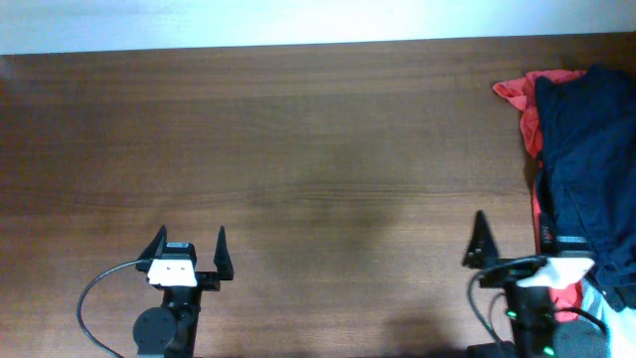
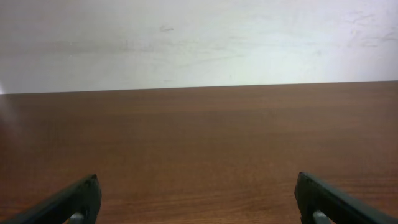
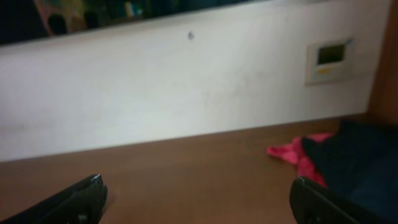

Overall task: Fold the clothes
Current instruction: 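Reach the right gripper into the clothes pile toward the navy shorts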

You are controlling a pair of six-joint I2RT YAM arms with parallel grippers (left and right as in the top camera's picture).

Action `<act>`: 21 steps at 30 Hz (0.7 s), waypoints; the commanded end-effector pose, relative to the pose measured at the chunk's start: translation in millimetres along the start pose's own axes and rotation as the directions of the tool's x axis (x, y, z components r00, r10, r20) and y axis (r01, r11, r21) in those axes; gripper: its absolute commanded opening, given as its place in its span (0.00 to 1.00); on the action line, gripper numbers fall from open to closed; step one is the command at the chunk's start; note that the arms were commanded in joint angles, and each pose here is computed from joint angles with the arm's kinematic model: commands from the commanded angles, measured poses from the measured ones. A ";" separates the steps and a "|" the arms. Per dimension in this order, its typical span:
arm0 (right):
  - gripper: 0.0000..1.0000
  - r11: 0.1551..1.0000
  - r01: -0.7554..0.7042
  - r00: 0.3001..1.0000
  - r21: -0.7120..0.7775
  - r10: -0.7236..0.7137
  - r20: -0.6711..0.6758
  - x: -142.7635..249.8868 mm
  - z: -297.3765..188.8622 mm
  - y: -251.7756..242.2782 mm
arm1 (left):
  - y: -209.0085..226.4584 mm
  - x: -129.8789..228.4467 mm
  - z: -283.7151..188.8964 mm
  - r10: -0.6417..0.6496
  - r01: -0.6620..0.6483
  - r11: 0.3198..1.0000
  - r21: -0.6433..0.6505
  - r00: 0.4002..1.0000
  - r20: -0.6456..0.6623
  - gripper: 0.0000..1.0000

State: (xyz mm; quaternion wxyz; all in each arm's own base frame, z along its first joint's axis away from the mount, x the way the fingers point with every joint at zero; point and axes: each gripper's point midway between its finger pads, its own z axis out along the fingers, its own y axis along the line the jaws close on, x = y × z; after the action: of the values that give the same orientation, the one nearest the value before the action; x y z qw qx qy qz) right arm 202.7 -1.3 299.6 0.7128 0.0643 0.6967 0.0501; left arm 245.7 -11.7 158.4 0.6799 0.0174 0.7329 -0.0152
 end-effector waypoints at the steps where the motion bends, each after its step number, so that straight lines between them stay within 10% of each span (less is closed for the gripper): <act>1: 0.99 0.998 -0.025 1.000 0.058 0.025 0.005 -40.7 -4.9 -3.8 | 2.9 2.3 0.1 0.014 -0.015 1.000 -0.015 1.000 -0.006 0.99; 21: 0.99 0.932 0.124 0.875 0.340 0.058 -0.481 -98.1 46.1 -24.0 | 2.9 2.3 0.1 0.014 -0.015 1.000 -0.015 1.000 -0.006 0.99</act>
State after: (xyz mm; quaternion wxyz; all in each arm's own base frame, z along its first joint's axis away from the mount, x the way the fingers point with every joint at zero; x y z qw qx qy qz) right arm 245.2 -28.0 384.9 0.4949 0.1445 0.8560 -0.0389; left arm 245.7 -11.1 158.2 0.6797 0.0162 0.7332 -0.0140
